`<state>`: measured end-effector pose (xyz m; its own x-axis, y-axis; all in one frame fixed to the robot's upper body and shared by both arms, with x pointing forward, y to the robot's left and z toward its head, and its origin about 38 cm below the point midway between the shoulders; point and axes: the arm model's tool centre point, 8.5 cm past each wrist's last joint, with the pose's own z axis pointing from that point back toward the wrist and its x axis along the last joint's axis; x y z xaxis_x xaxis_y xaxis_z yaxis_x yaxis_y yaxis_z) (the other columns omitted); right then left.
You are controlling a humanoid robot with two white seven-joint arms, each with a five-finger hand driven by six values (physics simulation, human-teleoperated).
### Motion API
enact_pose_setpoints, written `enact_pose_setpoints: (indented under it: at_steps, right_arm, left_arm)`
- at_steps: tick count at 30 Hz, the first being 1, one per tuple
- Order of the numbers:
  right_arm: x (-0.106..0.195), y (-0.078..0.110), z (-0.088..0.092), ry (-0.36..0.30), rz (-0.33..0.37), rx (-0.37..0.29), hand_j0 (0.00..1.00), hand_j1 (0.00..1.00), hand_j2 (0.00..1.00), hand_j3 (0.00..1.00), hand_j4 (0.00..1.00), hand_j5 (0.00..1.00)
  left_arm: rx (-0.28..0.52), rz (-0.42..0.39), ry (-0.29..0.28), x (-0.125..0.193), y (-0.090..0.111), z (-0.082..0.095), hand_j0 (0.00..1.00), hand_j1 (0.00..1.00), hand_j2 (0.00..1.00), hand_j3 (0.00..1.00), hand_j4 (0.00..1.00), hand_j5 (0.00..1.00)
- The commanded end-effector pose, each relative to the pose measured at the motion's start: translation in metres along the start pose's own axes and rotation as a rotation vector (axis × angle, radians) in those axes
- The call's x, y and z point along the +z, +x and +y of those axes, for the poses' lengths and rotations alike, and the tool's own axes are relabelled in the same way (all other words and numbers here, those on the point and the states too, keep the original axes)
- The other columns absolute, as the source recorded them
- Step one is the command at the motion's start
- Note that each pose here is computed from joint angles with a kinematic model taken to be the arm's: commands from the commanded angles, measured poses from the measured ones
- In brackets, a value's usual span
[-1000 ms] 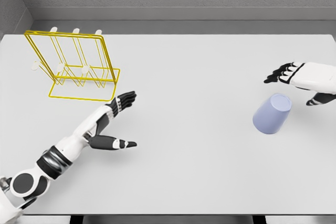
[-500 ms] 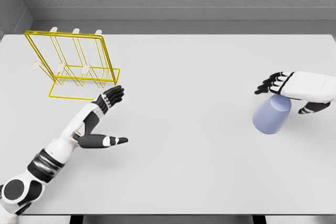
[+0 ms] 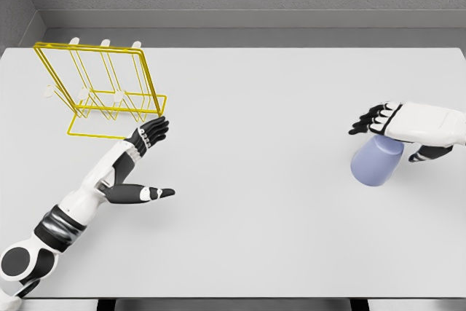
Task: Place the cup on the cup holder with both arms
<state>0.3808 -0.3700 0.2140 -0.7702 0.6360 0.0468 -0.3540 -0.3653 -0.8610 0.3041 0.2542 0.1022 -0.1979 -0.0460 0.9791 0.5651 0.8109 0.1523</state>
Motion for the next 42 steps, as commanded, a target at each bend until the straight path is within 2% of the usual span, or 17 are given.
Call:
enact_pose_setpoints:
  at_steps: [1, 8, 14, 18, 21, 25, 31, 34, 35, 36, 42]
  right_arm:
    - [0.001, 0.000, 0.000, -0.004, 0.001, -0.005, 1.00, 1.00, 1.00, 1.00, 1.00, 1.00]
    - [-0.001, 0.001, 0.000, -0.007, -0.004, -0.008, 1.00, 1.00, 1.00, 1.00, 1.00, 1.00]
    - [-0.012, 0.005, -0.003, -0.047, -0.028, -0.020, 1.00, 1.00, 1.00, 1.00, 1.00, 1.00]
    - [-0.011, 0.003, 0.001, -0.035, -0.021, -0.028, 1.00, 1.00, 1.00, 1.00, 1.00, 1.00]
    - [-0.011, 0.003, 0.003, -0.020, -0.019, -0.026, 0.88, 0.88, 0.88, 0.88, 0.88, 0.88]
    - [-0.014, 0.005, 0.007, -0.007, -0.027, -0.029, 0.85, 0.85, 0.85, 0.85, 0.85, 0.85]
    - [-0.015, 0.008, 0.016, 0.037, -0.037, -0.035, 0.72, 0.72, 0.72, 0.72, 0.72, 0.72]
    - [-0.017, 0.011, 0.021, 0.070, -0.046, -0.034, 0.61, 0.61, 0.61, 0.61, 0.61, 0.61]
    - [-0.017, 0.011, 0.021, 0.070, -0.046, -0.034, 0.60, 0.60, 0.60, 0.60, 0.60, 0.60]
    - [-0.017, 0.011, 0.021, 0.070, -0.046, -0.034, 0.56, 0.56, 0.56, 0.56, 0.56, 0.56]
    - [-0.016, 0.012, -0.001, 0.033, -0.051, 0.009, 0.54, 0.54, 0.54, 0.54, 0.54, 0.54]
  left_arm:
    - [0.001, -0.009, 0.000, -0.001, 0.001, 0.000, 1.00, 1.00, 1.00, 1.00, 1.00, 1.00]
    - [0.007, -0.008, 0.001, -0.001, 0.000, -0.002, 1.00, 1.00, 1.00, 1.00, 1.00, 1.00]
    - [0.018, -0.003, 0.000, 0.000, -0.001, -0.005, 1.00, 1.00, 1.00, 1.00, 1.00, 1.00]
    - [0.032, 0.011, 0.005, 0.006, -0.005, -0.009, 1.00, 1.00, 1.00, 1.00, 1.00, 1.00]
    - [0.036, 0.017, 0.006, 0.006, -0.006, -0.010, 1.00, 1.00, 1.00, 1.00, 1.00, 1.00]
    - [0.051, 0.027, 0.005, 0.010, -0.010, -0.015, 1.00, 1.00, 1.00, 1.00, 1.00, 1.00]
    - [0.068, 0.034, 0.006, 0.013, -0.012, -0.021, 1.00, 1.00, 1.00, 1.00, 1.00, 1.00]
    - [0.069, 0.033, 0.007, 0.013, -0.012, -0.021, 1.00, 1.00, 1.00, 1.00, 1.00, 1.00]
    - [0.069, 0.033, 0.007, 0.013, -0.012, -0.021, 1.00, 1.00, 1.00, 1.00, 1.00, 1.00]
    - [0.069, 0.033, 0.007, 0.013, -0.012, -0.021, 1.00, 1.00, 1.00, 1.00, 1.00, 1.00]
    - [0.068, 0.033, 0.007, 0.014, -0.012, -0.021, 1.00, 1.00, 1.00, 1.00, 1.00, 1.00]
